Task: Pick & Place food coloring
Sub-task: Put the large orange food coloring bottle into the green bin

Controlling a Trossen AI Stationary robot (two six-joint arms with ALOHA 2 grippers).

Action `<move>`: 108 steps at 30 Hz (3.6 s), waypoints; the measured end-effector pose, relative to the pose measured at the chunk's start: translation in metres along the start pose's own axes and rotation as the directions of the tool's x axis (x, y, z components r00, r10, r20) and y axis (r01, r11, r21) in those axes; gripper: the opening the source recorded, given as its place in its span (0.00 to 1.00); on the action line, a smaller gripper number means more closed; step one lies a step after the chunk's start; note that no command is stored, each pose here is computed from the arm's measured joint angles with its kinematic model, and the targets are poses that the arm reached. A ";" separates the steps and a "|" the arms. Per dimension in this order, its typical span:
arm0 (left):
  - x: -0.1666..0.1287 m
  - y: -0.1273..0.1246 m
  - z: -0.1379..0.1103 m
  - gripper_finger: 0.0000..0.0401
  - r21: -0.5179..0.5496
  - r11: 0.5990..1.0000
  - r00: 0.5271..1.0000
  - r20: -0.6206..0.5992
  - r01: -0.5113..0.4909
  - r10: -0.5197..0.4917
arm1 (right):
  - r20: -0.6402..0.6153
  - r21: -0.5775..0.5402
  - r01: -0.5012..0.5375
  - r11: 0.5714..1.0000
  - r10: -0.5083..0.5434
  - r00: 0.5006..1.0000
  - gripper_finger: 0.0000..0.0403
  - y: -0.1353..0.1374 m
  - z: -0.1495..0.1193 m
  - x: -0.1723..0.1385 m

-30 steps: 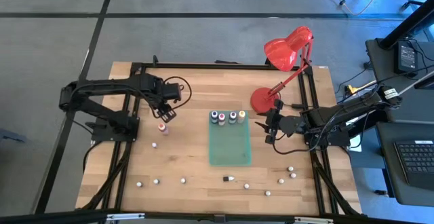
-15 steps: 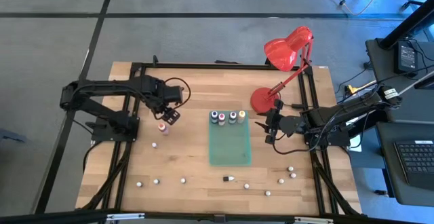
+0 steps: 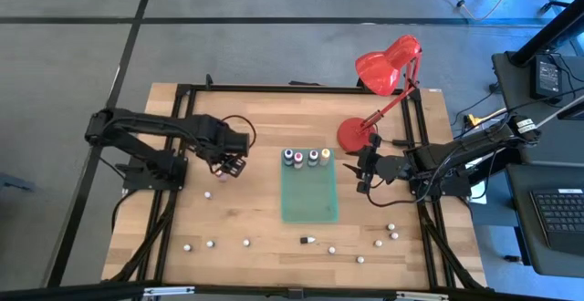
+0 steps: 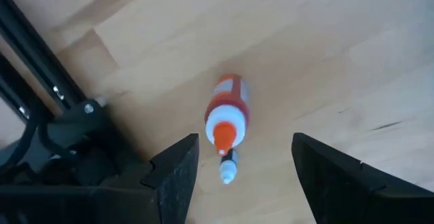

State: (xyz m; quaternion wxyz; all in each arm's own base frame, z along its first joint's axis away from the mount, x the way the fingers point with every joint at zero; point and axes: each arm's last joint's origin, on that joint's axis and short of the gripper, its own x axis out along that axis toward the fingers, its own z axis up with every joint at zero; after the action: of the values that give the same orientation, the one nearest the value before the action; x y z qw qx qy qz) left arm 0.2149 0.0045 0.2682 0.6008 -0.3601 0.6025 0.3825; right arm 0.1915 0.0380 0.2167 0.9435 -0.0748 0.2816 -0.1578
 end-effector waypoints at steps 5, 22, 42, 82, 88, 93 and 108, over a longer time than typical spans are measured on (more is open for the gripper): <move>0.016 -0.001 -0.003 0.57 -0.017 0.998 0.998 -0.031 -0.061 0.061 | 0.000 0.005 0.000 1.000 0.000 1.000 0.41 0.000 0.000 0.000; 0.048 0.001 -0.005 0.57 -0.019 0.999 0.997 -0.058 -0.050 0.049 | 0.000 0.005 -0.001 1.000 0.001 1.000 0.41 0.000 0.000 0.000; 0.049 0.001 -0.006 0.29 0.017 0.999 0.997 -0.063 -0.044 0.045 | 0.000 0.002 0.000 1.000 0.000 1.000 0.41 0.000 0.000 0.000; -0.012 -0.182 0.085 0.28 0.815 0.575 0.983 0.156 -0.070 -0.101 | 0.006 -0.016 0.000 1.000 0.000 1.000 0.41 0.000 0.001 0.000; 0.007 -0.188 0.089 0.28 0.745 0.654 0.982 0.189 -0.132 -0.017 | 0.006 -0.016 0.000 1.000 0.000 1.000 0.41 0.000 0.001 0.000; 0.008 -0.188 0.089 0.28 0.696 0.703 0.977 0.214 -0.147 -0.007 | 0.005 -0.017 0.000 1.000 0.000 1.000 0.41 0.000 0.001 0.000; 0.007 -0.200 0.081 0.28 0.730 0.680 0.977 0.183 -0.059 -0.112 | 0.005 -0.017 0.000 1.000 0.000 1.000 0.41 0.000 0.001 0.000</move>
State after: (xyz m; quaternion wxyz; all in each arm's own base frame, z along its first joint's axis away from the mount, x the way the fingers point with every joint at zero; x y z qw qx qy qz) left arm 0.4301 -0.0122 0.2571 0.7610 -0.0557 0.6317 0.1374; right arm 0.1918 0.0382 0.2172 0.9435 -0.0833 0.2808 -0.1552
